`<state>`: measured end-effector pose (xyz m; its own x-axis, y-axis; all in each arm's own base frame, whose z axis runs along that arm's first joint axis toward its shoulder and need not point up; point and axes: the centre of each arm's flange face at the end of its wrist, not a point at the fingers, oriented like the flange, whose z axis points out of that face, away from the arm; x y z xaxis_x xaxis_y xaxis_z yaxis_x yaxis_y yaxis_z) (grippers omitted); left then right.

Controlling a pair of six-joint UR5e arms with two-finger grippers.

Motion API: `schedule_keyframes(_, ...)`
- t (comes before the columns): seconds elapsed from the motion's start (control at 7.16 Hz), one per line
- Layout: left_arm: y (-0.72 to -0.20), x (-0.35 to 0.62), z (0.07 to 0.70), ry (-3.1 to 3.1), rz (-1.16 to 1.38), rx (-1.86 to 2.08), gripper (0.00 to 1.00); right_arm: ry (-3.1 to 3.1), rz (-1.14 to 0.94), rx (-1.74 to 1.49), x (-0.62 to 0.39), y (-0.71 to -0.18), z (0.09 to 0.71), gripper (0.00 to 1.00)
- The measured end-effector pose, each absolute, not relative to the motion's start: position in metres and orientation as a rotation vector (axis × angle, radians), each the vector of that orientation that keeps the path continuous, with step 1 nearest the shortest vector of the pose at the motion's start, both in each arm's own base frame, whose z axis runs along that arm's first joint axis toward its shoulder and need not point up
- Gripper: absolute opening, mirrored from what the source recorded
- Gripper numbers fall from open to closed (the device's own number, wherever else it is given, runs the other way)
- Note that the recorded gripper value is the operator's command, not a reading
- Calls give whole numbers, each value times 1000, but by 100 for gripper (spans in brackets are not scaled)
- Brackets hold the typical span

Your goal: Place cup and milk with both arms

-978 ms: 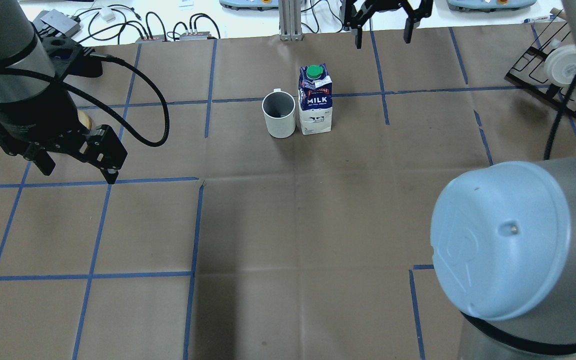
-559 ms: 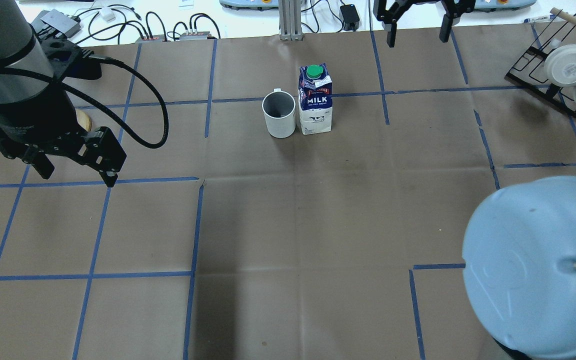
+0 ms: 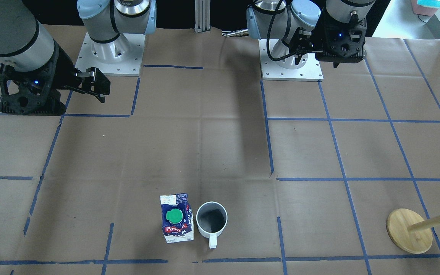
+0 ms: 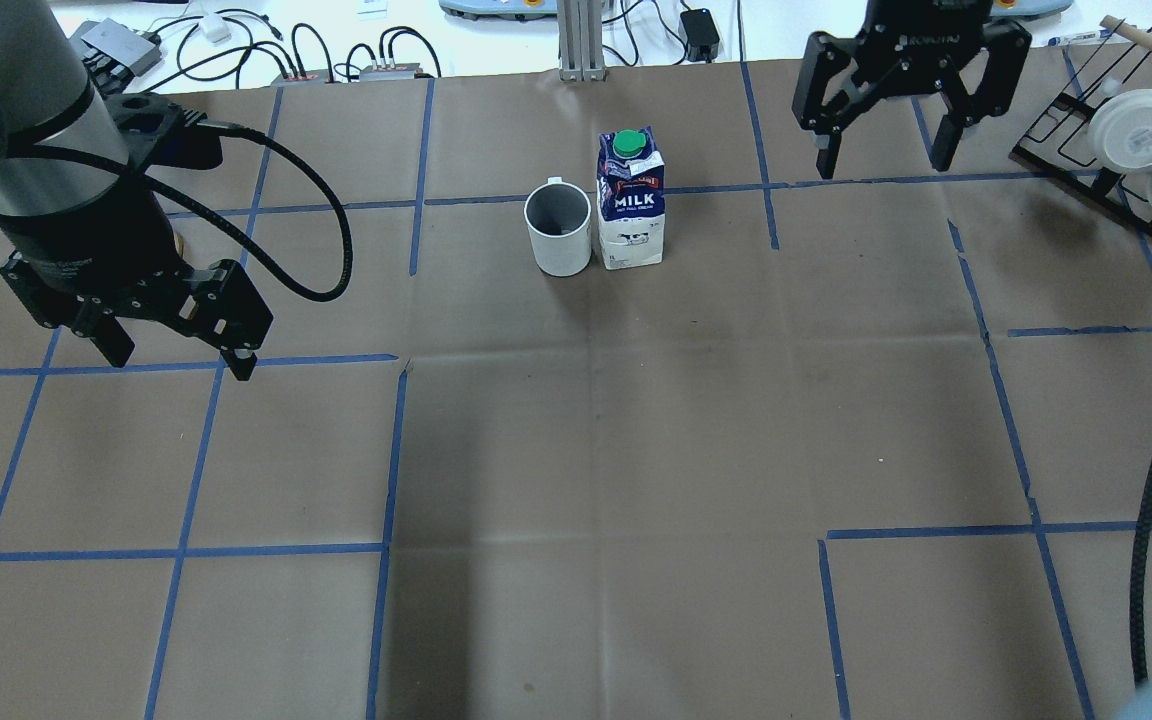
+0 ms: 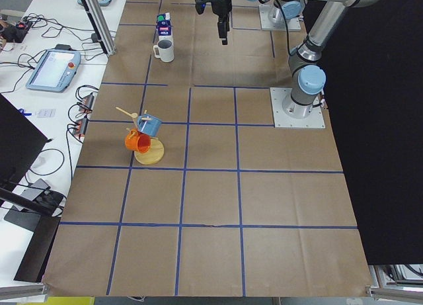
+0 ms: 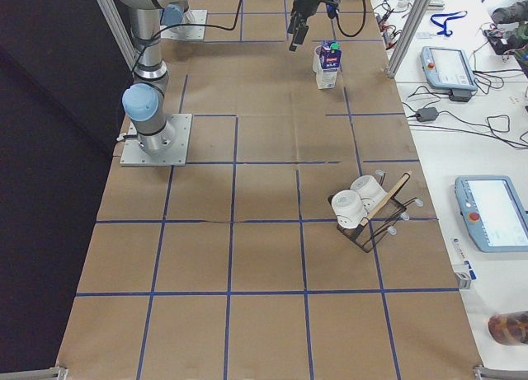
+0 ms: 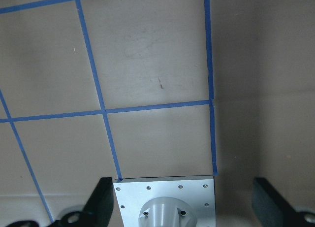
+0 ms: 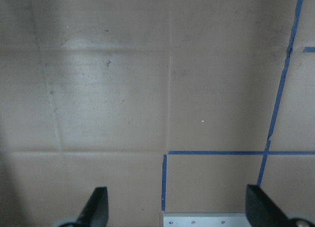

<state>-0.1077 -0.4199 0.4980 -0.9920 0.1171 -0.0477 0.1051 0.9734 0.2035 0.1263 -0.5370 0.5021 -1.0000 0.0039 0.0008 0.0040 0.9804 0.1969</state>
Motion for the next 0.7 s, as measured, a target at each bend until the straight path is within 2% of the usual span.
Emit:
schedule_keyframes(0.28,-420,-109,500,3074,300,173,100,-3136,-121,-119,122,-487,493,100)
schedule_keyframes(0.7,-423,-109,507,3082,275,168,100,-3137,-57,-135,134,-464,491,100)
